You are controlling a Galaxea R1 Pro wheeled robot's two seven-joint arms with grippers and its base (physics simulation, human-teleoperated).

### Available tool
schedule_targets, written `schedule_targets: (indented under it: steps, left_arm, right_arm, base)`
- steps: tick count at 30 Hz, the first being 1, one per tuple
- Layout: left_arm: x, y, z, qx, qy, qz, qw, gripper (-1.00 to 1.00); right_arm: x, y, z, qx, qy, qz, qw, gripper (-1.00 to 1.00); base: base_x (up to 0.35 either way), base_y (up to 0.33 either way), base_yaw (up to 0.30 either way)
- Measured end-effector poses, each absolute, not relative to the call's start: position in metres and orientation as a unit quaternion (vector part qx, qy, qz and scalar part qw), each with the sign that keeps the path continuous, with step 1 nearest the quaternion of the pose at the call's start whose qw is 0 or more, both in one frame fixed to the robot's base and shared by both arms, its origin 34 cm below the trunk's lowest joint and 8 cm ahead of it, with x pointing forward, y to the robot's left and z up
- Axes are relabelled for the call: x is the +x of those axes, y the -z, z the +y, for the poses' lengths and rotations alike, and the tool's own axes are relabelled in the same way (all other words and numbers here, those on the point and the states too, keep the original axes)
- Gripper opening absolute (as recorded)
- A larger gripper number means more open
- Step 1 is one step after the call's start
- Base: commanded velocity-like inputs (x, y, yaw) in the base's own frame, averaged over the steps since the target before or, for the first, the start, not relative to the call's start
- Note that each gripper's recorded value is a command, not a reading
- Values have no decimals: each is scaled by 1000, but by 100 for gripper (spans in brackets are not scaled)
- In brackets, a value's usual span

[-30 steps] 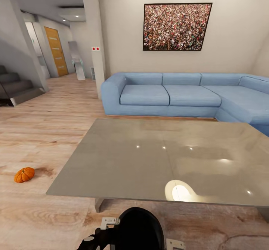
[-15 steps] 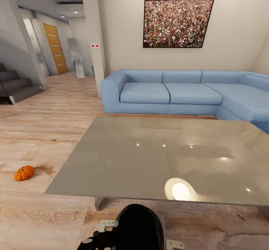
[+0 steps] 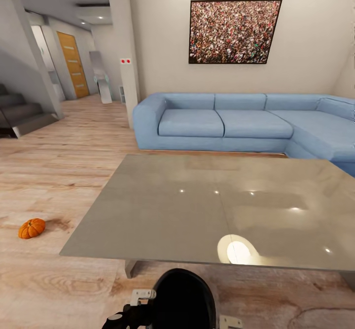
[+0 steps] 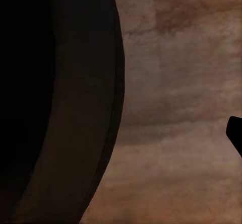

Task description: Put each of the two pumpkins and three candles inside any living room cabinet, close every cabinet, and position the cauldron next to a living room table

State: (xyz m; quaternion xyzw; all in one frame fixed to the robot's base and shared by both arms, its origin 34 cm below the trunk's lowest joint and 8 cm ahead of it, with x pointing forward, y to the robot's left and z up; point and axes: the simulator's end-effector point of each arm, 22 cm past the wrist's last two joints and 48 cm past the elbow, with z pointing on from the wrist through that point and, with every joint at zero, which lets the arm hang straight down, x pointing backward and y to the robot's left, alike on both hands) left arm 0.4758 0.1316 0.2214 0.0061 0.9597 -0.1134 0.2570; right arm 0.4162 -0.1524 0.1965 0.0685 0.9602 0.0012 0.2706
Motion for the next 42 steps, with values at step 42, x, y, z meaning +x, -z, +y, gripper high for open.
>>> schedule_targets:
  steps: [42]
  left_arm:
    - [515, -301, 130, -9, 125, 941, 315, 100]
  right_arm:
    - [460, -268, -153, 68, -6, 940, 335, 100]
  base:
    - [-69, 0, 0]
